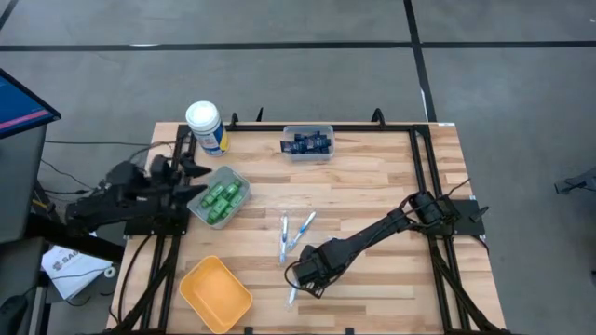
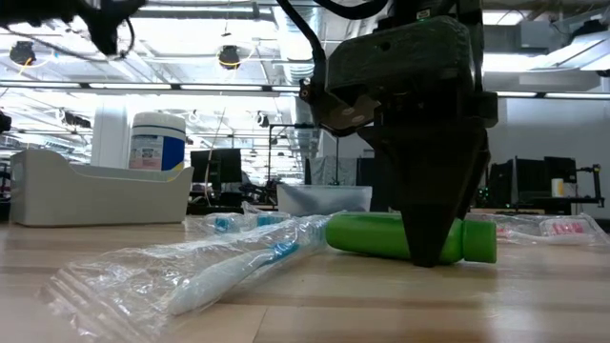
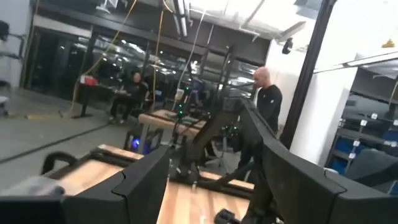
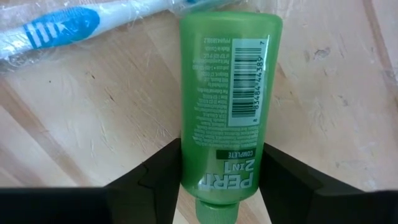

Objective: Pick & Place Travel size toiletries
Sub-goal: Put the green shampoo into the gray bin

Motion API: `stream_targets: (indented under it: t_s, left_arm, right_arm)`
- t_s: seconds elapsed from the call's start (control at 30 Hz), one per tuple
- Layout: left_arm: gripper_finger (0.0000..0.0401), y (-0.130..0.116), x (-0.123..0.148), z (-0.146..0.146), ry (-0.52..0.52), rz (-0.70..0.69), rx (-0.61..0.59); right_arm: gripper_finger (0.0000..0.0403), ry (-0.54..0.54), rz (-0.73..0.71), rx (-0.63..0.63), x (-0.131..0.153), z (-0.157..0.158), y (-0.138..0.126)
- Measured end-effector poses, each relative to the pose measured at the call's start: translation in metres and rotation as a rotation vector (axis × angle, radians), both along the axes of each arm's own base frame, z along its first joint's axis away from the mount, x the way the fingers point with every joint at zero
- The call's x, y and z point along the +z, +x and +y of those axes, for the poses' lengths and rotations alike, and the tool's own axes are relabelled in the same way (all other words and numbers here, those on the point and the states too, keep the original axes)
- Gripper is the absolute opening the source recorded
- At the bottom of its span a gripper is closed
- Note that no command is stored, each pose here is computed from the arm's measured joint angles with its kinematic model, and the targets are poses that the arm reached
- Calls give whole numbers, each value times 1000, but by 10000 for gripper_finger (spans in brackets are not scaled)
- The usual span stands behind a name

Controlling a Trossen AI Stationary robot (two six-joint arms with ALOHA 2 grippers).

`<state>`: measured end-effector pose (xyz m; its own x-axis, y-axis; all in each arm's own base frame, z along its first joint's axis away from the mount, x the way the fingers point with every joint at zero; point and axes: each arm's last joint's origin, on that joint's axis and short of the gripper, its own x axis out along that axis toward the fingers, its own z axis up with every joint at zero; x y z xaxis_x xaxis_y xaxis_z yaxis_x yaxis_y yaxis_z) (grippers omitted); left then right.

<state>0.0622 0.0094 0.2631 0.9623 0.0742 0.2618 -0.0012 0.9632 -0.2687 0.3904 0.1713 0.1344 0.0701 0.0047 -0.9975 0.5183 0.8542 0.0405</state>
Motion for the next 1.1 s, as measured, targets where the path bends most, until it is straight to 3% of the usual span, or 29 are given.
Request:
stream_targets:
  t_s: [0.37, 0.77, 1.1]
  left_arm:
    - [255, 23, -49, 5, -87, -12, -24]
    - [255, 30, -74, 7, -153, -5, -27]
    - [255, 30, -71, 8, -168, -30, -2]
  right_arm:
    - [172, 16, 9, -8, 0, 2, -1]
    - [171, 22, 13, -5, 0, 2, -1]
    - [172, 26, 8, 26, 4, 0, -1]
